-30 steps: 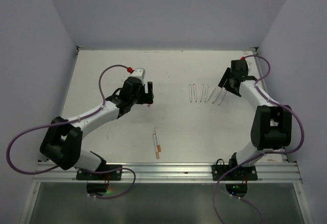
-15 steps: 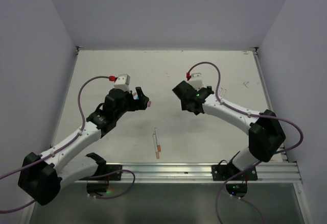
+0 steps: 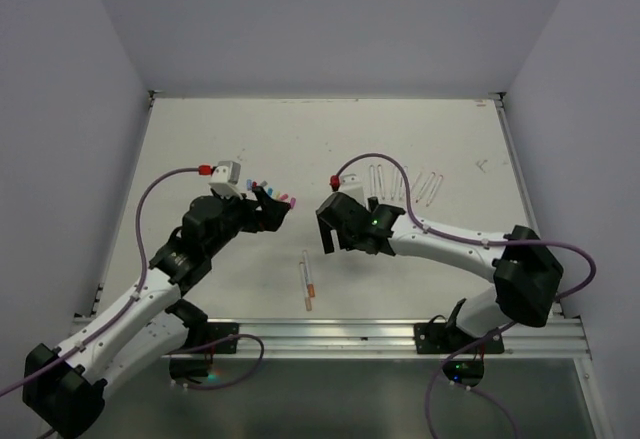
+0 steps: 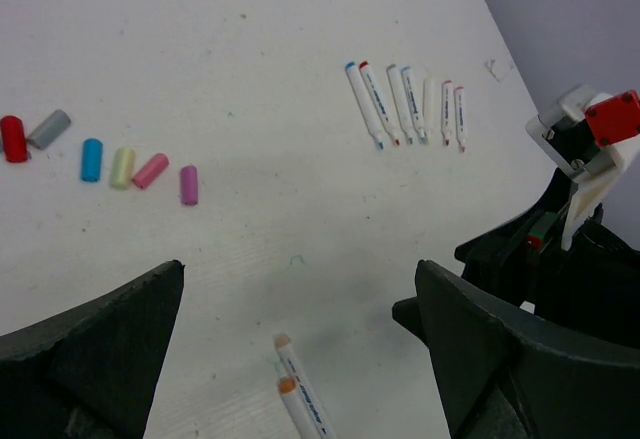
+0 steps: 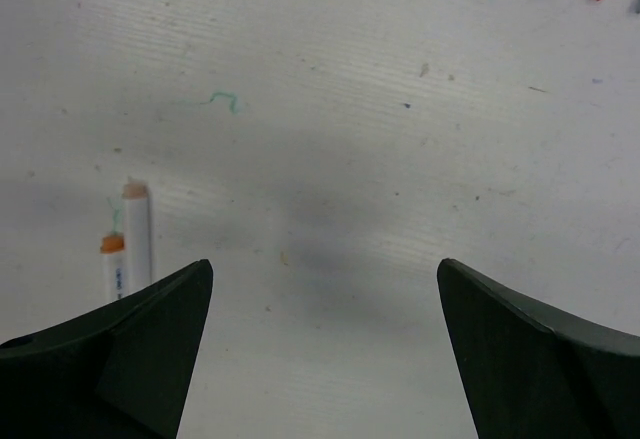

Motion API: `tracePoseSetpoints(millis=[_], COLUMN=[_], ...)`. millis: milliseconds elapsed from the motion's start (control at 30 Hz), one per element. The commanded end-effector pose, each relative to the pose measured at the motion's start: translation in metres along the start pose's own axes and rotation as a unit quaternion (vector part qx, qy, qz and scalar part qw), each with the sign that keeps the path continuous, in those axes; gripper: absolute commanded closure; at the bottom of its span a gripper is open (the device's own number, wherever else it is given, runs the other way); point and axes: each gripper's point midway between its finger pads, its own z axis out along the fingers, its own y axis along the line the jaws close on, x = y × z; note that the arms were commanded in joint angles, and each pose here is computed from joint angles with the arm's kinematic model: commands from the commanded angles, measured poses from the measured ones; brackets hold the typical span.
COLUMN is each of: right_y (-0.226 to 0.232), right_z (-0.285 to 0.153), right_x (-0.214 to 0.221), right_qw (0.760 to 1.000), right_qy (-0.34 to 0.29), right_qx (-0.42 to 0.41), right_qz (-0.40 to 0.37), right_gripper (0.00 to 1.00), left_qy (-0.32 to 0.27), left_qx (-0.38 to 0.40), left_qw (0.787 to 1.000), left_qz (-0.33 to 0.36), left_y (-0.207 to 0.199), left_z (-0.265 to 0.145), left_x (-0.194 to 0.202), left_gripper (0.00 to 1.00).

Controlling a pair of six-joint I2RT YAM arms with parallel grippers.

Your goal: Open the pen caps

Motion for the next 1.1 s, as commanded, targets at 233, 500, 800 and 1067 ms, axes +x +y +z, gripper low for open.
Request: tracePoseSetpoints(millis=[233, 500, 800, 1067], right_y=[0.093, 0.109, 0.121, 0.120], right_z=[0.020, 0.029, 0.030, 0.035], right_x=[0.011, 0.025, 0.038, 0.054], right_qw=[0.996, 0.995, 0.994, 0.995], right_qy=[0.042, 0.052, 0.057, 0.062], right_qx=[-0.072, -0.077, -0.086, -0.077], right_qz=[-0.021, -0.036, -0.035, -0.030], right_gripper=[0.17, 0.49, 0.50, 0.64], left_qy=[0.073, 0.062, 0.074, 0.065], left_qx=[0.008, -0.011, -0.039, -0.072], left_qw=[0.997, 0.997, 0.995, 0.994], left_qz=[-0.034, -0.040, -0.046, -0.053], left_y=[-0.001, 0.016, 0.029, 0.039], left_z=[0.005, -0.008, -0.011, -0.014], left_x=[0.033, 0.047, 0.058, 0.054], left_gripper=[0.00, 0.00, 0.00, 0.00])
